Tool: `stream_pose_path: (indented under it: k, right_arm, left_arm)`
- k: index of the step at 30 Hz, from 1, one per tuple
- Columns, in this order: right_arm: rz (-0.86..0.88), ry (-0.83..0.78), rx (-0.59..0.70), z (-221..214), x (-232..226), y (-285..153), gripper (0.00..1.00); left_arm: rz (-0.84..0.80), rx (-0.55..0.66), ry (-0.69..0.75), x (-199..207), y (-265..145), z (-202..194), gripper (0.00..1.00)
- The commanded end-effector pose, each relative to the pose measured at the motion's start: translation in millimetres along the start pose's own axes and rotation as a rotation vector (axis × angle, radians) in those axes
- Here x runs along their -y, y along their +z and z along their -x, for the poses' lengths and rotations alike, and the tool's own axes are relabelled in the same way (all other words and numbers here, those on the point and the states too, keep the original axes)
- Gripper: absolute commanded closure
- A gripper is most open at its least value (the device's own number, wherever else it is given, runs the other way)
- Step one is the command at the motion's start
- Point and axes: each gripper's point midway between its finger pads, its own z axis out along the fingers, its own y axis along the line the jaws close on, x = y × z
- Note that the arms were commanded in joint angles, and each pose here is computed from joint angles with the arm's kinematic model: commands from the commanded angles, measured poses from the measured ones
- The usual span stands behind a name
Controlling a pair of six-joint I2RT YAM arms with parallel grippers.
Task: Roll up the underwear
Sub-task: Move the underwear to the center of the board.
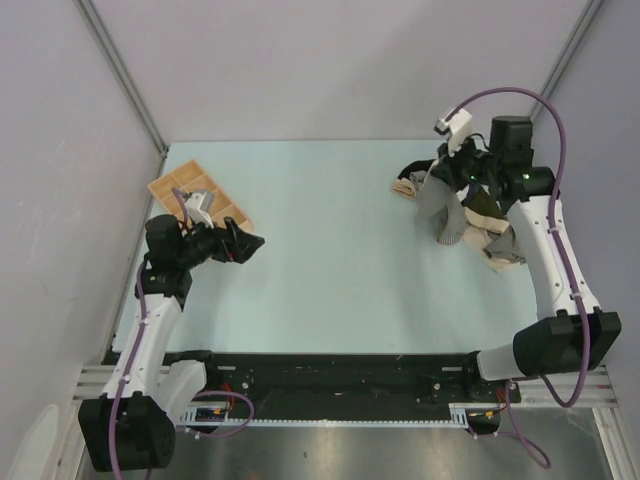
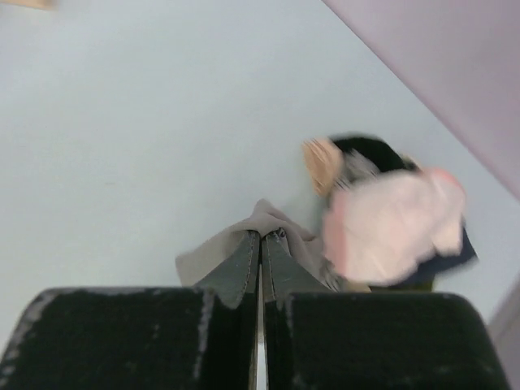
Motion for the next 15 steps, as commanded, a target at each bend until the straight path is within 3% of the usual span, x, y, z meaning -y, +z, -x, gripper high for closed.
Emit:
stream_pose_path:
  k: [1,5,8,12,13,15]
  right_arm:
    - [0.288,-0.110,0.132,54,-79,-21,1.00]
    - [0.489,-0.073,0.157,60,-136,-10,1.00]
    - [0.522,0.024,0.096,22,-145,20,1.00]
    - [0.472,0.216,-0.138,-75,-135,72,0.99]
    - [0.423,0.256,-0.256,-115,-128,88,0.94]
    - [0.372,0.308,-0.349,-150,-113,96,0.86]
  left_arm:
    - [-0.097,0.020,0.061,18,-4,4,0.00]
    - [-0.114,0.026,0.067,22,-3,5,0.00]
    - [-0.125,0.008,0.051,23,-1,0,0.00]
    - [-0.152,-0.047,0.057,30,7,-11,0.00]
    - [-0.162,-0.067,0.060,33,11,-15,0.00]
    - [-0.163,-0.101,0.071,39,15,-23,0.00]
